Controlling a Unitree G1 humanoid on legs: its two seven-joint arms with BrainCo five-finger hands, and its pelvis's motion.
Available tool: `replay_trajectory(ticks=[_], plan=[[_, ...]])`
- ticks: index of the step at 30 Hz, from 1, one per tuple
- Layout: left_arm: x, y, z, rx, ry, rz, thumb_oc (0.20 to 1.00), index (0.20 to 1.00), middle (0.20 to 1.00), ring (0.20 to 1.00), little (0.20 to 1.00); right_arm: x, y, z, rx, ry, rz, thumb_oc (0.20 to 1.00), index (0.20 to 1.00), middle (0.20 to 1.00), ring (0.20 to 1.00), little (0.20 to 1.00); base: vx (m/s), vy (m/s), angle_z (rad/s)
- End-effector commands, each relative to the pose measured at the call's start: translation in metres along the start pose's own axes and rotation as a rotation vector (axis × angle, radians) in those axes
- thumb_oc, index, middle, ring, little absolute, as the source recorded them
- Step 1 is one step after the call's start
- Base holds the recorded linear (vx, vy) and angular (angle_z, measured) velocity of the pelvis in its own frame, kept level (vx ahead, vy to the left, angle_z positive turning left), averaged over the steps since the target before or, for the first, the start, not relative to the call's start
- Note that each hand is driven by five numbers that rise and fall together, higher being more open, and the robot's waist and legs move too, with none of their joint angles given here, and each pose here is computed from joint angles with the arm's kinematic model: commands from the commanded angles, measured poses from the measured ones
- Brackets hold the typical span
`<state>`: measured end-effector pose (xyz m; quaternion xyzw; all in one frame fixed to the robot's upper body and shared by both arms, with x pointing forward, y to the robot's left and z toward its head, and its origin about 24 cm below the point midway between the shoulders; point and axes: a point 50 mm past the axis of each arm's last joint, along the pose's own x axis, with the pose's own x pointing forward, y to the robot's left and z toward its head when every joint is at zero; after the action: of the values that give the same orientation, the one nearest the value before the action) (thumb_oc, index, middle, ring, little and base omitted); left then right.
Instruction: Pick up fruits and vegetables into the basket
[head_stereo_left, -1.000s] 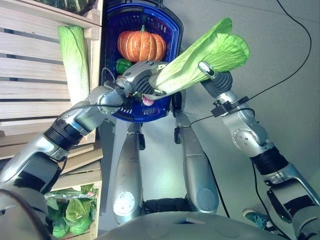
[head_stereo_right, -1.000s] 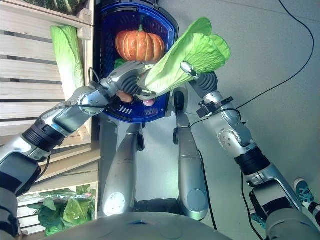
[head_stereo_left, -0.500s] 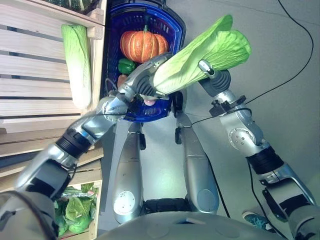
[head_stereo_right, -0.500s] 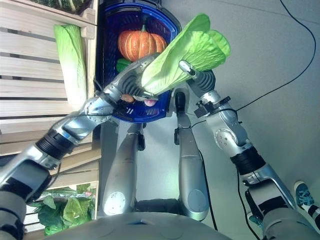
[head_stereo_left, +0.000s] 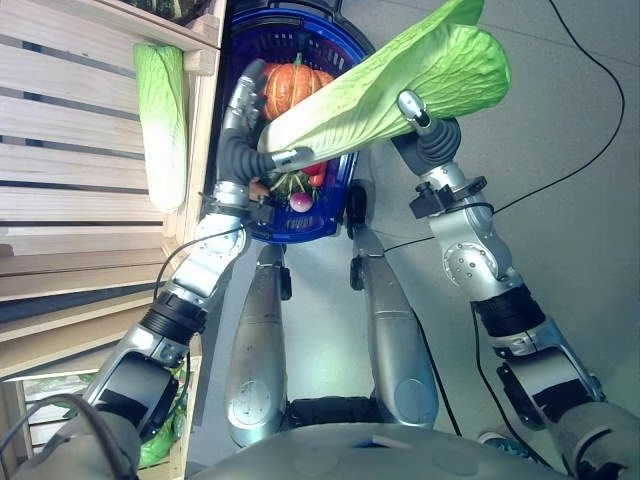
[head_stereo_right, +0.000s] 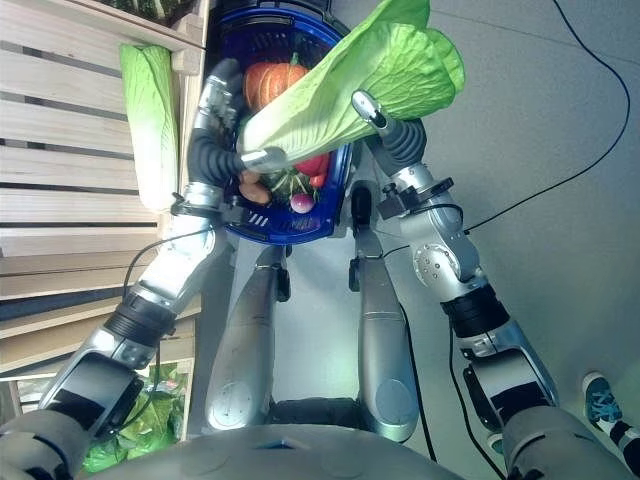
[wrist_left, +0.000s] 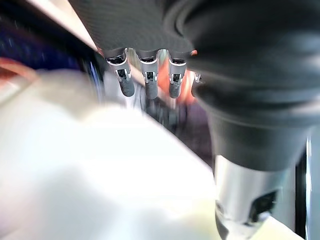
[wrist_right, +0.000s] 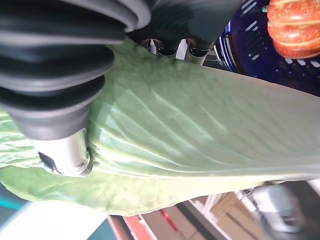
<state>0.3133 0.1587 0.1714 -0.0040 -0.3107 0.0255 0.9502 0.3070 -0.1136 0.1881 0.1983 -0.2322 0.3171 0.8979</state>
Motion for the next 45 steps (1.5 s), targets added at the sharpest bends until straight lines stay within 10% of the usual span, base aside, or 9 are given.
replay_trajectory(ticks=[1, 19, 45], plan=[[0.015, 0.031, 0.024, -0.052, -0.135, 0.216, 1.000, 1.000, 1.000, 1.000, 1.000, -0.007, 0.023, 0.013, -0.025, -0.074, 0.117, 0.200, 0.200, 0.200, 0.200, 0.200, 0.00, 0.000, 0.00], [0.018, 0.106, -0.019, 0.205, 0.090, 0.571, 1.000, 1.000, 1.000, 1.000, 1.000, -0.002, -0.006, 0.035, -0.330, -0.124, -0.055, 0.200, 0.200, 0.200, 0.200, 0.200, 0.00, 0.034, 0.00], [0.006, 0.119, -0.070, 0.494, 0.414, 0.443, 1.000, 1.000, 1.000, 1.000, 1.000, 0.076, -0.030, -0.003, -0.535, 0.341, -0.153, 0.200, 0.200, 0.200, 0.200, 0.200, 0.00, -0.005, 0.02]])
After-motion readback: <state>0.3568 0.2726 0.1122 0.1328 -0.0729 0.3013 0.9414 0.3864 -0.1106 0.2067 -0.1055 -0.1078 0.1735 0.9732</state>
